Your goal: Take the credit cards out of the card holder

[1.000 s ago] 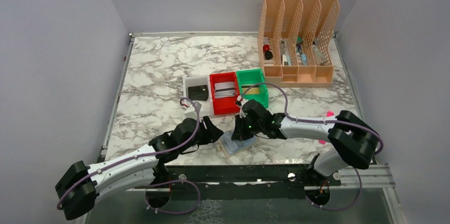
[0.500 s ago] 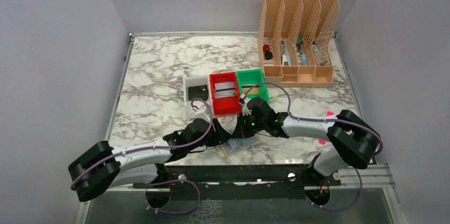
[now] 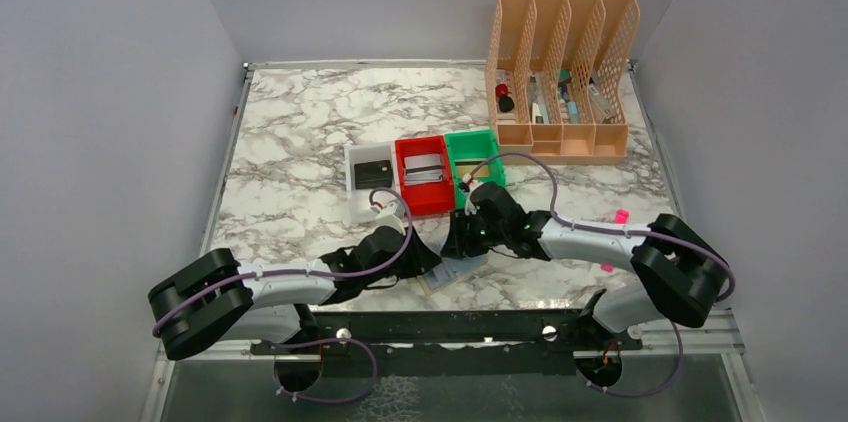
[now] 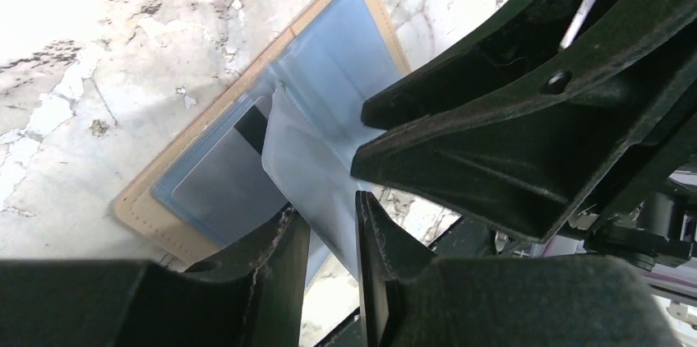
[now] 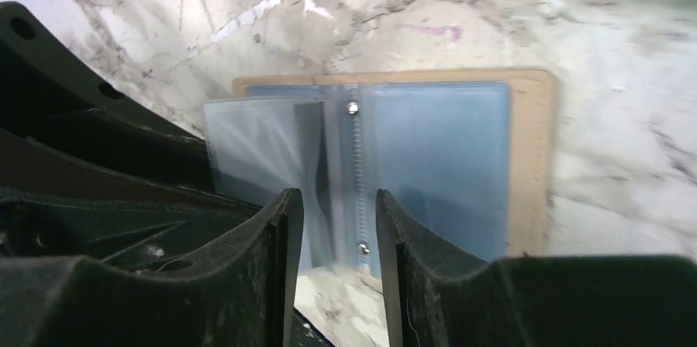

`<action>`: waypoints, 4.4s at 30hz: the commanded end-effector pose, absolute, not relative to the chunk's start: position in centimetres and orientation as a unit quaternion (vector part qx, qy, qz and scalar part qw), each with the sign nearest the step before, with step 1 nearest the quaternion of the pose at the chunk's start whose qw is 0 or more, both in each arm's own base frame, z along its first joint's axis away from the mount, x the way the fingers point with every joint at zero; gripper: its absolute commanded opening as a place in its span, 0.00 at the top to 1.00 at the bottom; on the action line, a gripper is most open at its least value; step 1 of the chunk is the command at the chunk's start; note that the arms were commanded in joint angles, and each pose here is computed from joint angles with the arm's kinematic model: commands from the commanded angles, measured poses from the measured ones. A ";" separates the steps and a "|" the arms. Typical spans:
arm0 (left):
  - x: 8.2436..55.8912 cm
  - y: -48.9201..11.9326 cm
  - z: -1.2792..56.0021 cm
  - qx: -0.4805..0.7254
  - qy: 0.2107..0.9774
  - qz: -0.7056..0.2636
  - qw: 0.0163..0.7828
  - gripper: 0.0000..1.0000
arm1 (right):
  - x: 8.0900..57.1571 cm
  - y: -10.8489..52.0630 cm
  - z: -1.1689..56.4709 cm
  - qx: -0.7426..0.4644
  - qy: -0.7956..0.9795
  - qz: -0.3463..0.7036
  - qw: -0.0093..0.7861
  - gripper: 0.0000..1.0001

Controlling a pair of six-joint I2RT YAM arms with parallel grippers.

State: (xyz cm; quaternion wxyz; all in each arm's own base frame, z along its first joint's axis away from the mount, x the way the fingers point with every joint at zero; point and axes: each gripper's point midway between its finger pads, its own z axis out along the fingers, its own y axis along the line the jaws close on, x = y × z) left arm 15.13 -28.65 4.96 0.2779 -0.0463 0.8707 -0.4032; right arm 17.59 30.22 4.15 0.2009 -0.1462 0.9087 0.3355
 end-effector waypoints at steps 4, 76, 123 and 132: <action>16.4 -31.5 8.1 -0.021 0.845 -0.439 0.305 0.70 | 20.8 26.0 6.7 -0.102 0.918 0.238 0.299 0.54; 18.1 -32.9 7.6 0.047 0.863 -0.364 0.347 0.47 | 17.1 22.6 0.6 -0.166 0.940 0.188 0.231 0.57; 16.3 -34.8 5.1 0.025 0.864 -0.415 0.283 0.91 | 16.8 21.2 0.7 -0.093 0.950 0.180 0.239 0.67; 13.5 -34.6 5.0 0.007 0.864 -0.422 0.276 0.93 | 15.8 23.3 2.3 -0.152 0.924 0.253 0.243 0.67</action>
